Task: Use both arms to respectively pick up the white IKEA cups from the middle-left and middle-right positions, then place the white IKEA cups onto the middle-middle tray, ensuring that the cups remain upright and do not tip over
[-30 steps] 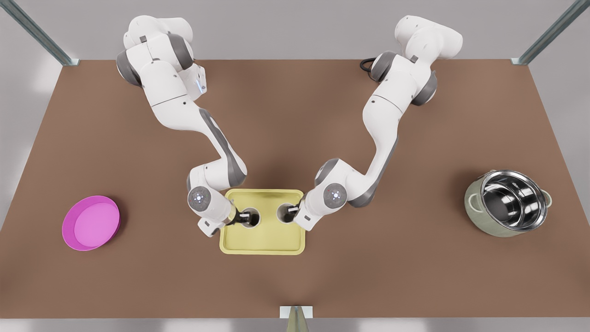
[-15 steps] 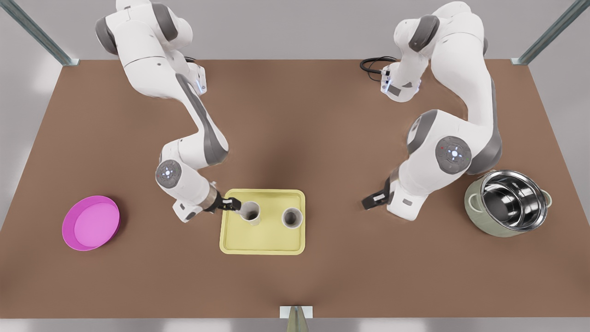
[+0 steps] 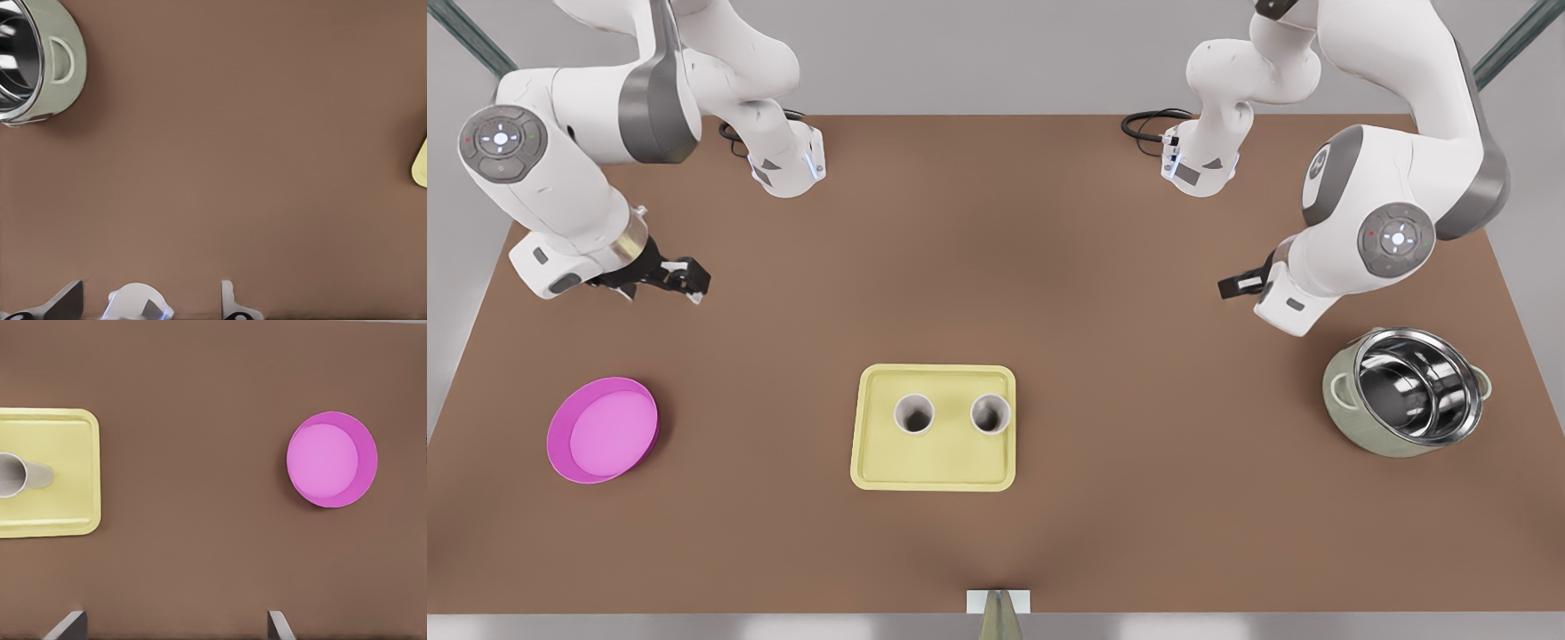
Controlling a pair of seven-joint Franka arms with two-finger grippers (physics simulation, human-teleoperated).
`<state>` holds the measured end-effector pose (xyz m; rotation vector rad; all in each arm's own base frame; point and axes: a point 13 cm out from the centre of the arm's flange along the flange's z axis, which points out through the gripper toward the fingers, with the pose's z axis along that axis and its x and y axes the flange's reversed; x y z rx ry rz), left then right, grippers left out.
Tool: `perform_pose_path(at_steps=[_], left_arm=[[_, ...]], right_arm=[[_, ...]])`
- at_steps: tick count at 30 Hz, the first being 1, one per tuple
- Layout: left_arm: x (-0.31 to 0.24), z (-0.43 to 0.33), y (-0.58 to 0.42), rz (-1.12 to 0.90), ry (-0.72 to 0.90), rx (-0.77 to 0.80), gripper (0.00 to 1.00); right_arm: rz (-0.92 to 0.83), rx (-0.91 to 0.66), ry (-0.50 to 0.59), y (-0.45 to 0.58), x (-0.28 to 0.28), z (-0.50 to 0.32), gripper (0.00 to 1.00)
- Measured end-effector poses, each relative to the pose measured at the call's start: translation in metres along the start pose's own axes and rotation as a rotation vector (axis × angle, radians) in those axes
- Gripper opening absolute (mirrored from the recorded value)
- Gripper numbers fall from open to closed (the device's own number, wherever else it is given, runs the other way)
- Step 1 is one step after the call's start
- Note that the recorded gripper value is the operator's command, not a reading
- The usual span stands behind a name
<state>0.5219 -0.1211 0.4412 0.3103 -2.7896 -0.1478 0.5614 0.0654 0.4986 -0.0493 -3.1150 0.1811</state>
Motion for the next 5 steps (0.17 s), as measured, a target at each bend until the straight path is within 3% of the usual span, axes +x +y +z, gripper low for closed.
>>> perform_pose_path(at_steps=[5], left_arm=[[0.006, 0.004, 0.002, 0.057, 0.027, -0.011, 1.0]], right_arm=[[0.008, 0.004, 0.031, -0.023, 0.008, 0.003, 1.0]])
